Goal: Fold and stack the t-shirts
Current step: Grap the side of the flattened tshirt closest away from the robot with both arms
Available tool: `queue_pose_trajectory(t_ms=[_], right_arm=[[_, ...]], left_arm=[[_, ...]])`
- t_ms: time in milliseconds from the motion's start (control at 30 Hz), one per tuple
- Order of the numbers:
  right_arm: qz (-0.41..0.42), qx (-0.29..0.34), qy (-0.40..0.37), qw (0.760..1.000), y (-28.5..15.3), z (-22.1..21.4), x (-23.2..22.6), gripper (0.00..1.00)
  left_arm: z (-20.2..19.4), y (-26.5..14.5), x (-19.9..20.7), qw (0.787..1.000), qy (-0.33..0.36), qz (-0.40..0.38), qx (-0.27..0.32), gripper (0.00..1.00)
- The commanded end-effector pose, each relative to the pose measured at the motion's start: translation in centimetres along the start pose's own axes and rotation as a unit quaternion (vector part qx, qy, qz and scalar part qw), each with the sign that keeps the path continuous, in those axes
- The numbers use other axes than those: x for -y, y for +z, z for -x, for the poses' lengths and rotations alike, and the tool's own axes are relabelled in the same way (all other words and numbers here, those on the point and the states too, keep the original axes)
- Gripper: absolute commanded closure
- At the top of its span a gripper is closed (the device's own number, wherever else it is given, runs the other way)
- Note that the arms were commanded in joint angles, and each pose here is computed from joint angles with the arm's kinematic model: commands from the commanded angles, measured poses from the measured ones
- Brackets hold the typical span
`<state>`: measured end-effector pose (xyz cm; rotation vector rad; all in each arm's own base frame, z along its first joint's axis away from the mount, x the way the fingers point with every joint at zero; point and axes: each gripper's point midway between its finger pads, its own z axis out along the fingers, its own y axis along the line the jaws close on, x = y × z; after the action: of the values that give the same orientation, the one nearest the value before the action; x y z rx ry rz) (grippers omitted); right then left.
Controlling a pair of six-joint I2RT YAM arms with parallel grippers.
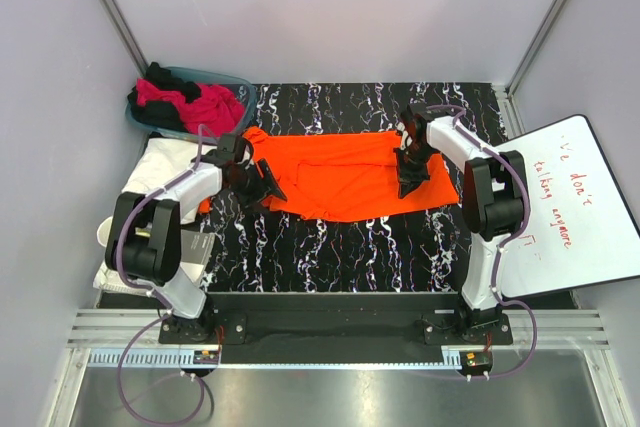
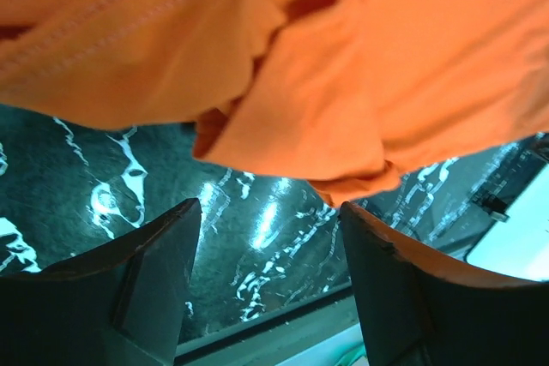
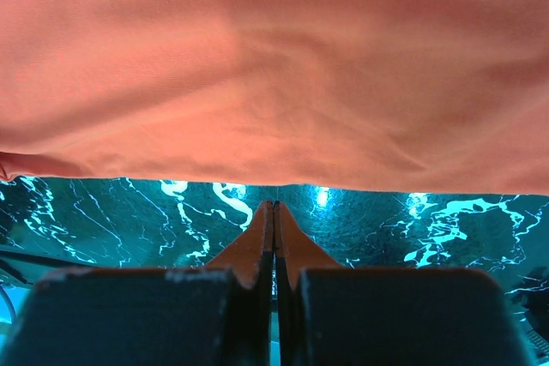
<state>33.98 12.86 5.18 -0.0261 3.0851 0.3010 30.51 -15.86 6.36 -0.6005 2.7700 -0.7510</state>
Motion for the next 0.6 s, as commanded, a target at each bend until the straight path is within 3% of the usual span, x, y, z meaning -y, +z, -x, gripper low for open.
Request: queue_pose_trajectory(t_ms=[0,167,267,300,400,433,567], right_arm=[[0.013,0.013,-0.014,1.000,-0.4,0.7,-0.9,1.00],[0.010,0.011,-0.014,1.000,-0.3,0.6,-0.7,1.00],[0.007,0.011,-0.014,1.000,-0.3,0.6,-0.6,1.00],[0.007,0.011,-0.015,1.000,-0.3,0.6,-0.6,1.00],[0.005,0.012,-0.015,1.000,-0.3,0.7,-0.6,1.00],[0.005,0.012,-0.015,1.000,-0.4,0.7,-0.6,1.00],[0.005,0.010,-0.013,1.000,-0.3,0.8,-0.6,1.00]], left_arm=[[2.1,0.8,0.0,0.999,0.024,0.015,0.029,0.34],[2.5,2.5,-0.7,0.999,0.020,0.028,0.020,0.37],[2.8,3.4,-0.5,0.999,0.021,0.025,0.016,0.52],[2.8,3.5,-0.4,0.999,0.022,0.026,0.014,0.69],[2.7,3.6,0.1,0.999,0.027,0.020,0.011,0.95],[2.7,3.5,0.1,0.999,0.028,0.020,0.012,1.00],[2.2,2.2,0.8,0.999,0.030,0.006,0.011,1.00]])
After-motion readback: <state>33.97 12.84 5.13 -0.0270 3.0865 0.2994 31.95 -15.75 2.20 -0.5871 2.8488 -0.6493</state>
